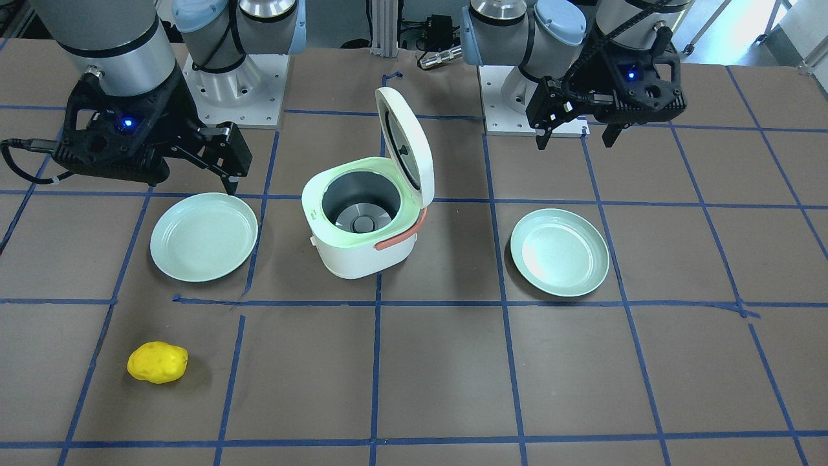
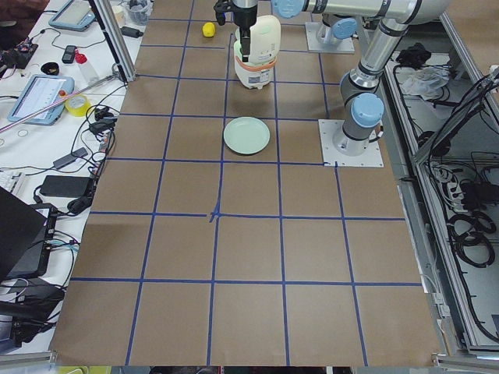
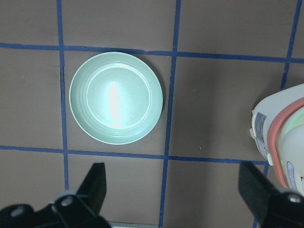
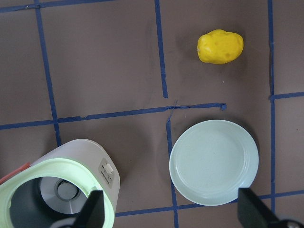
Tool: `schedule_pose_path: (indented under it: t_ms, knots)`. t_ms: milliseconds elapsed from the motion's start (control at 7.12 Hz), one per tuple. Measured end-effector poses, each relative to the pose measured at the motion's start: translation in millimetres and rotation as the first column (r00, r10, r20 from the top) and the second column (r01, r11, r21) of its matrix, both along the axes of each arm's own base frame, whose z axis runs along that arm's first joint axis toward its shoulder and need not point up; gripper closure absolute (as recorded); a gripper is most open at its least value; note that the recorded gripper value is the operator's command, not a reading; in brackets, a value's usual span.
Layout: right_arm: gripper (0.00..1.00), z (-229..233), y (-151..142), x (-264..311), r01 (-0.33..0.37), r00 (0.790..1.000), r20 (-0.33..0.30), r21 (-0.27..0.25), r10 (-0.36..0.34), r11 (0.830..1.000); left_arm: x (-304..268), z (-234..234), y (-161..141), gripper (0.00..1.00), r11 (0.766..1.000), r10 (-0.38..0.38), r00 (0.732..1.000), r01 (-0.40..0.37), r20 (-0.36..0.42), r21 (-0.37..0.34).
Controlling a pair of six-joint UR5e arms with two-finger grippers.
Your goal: Press rice cooker button
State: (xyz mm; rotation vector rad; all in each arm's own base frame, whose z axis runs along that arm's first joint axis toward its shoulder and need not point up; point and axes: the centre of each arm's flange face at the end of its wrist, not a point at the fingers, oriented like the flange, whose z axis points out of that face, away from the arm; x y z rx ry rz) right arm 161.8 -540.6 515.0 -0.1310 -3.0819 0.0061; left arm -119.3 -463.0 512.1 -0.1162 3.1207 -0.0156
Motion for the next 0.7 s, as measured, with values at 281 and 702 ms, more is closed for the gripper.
schedule_pose_path:
  t_ms: [281, 702]
  knots:
    - [0.0, -1, -1, -4, 0.002, 1.0, -0.003, 0.003, -0.002, 1.0, 0, 0, 0, 0.0, 1.0, 0.0, 1.0, 0.0, 0.0, 0.0]
    - [0.0, -5, -7, -28, 0.02, 1.0, 0.012, 0.015, -0.02, 1.0, 0, 0, 0, 0.0, 1.0, 0.0, 1.0, 0.0, 0.0, 0.0]
